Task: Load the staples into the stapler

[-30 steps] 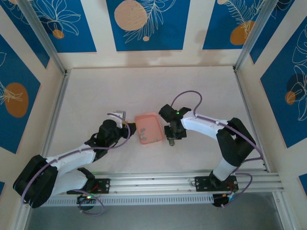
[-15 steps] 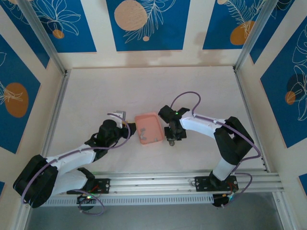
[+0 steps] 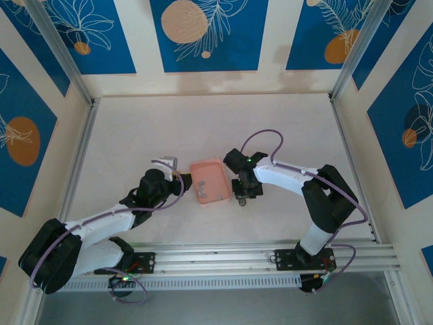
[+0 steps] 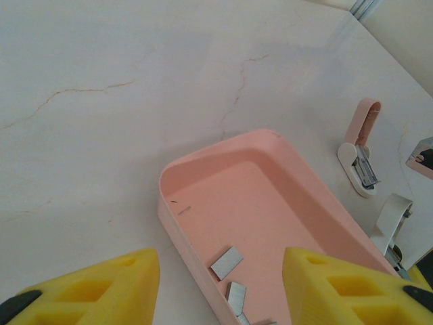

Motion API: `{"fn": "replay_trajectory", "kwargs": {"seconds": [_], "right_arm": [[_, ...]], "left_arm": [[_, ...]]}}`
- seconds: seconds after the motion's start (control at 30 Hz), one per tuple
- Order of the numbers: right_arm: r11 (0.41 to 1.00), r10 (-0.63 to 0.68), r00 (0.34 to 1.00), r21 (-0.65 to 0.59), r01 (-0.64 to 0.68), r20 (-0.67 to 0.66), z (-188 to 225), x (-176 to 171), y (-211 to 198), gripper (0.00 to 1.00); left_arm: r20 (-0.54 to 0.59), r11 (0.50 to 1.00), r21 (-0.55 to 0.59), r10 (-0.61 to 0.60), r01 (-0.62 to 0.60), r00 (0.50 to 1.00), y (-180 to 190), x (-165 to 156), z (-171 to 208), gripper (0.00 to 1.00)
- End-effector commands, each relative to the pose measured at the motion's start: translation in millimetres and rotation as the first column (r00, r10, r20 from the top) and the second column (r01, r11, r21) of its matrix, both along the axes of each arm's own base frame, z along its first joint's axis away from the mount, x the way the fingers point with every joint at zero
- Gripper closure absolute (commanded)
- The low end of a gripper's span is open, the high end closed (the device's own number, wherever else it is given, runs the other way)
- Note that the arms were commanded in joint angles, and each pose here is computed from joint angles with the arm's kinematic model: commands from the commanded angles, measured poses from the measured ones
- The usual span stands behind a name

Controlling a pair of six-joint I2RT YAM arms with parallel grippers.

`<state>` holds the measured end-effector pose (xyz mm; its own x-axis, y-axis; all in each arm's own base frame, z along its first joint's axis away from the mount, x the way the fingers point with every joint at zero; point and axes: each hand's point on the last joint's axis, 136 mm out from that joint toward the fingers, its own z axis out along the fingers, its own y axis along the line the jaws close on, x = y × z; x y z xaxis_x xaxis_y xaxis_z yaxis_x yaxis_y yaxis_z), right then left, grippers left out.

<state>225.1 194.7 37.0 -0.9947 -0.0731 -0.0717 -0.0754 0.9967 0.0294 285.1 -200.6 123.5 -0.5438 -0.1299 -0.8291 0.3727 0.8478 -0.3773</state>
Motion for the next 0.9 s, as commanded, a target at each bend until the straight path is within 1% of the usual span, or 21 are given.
{"fn": "replay_trajectory", "kwargs": {"seconds": [0.0, 0.2, 0.53, 0.67, 0.73, 0.87], "right_arm": [[1.000, 0.012, 0.999, 0.009, -0.012, -0.053, -10.4, -12.9, 3.8, 0.79], [0.997, 0.038, 0.999, 0.074, -0.036, -0.025, -2.4, -11.4, 17.2, 0.81], [0.988, 0.058, 0.998, 0.140, -0.058, -0.001, 7.0, -12.8, 29.3, 0.82], [0.991, 0.053, 0.999, 0.122, -0.053, 0.002, 7.8, -13.1, 26.1, 0.82], [0.993, 0.050, 0.999, 0.103, -0.050, 0.000, 7.8, -13.7, 23.0, 0.80], [0.993, 0.052, 0.999, 0.105, -0.052, 0.003, 9.0, -14.3, 24.2, 0.77]], "left_arm": [[-0.002, 1.000, 0.007, -0.005, 0.005, 1.000, 1.6, -1.1, -4.8, 0.49], [-0.005, 1.000, 0.005, -0.004, 0.004, 1.000, 1.5, -1.2, -6.2, 0.49], [-0.004, 1.000, 0.001, -0.007, 0.007, 1.000, 0.8, -1.6, -6.0, 0.49], [-0.003, 1.000, 0.000, -0.004, 0.004, 1.000, 1.0, -1.0, -6.1, 0.49], [-0.004, 1.000, -0.002, -0.005, 0.005, 1.000, 0.8, -1.0, -6.2, 0.49], [-0.006, 1.000, -0.001, -0.006, 0.006, 1.000, 0.3, -1.2, -6.9, 0.49]]}}
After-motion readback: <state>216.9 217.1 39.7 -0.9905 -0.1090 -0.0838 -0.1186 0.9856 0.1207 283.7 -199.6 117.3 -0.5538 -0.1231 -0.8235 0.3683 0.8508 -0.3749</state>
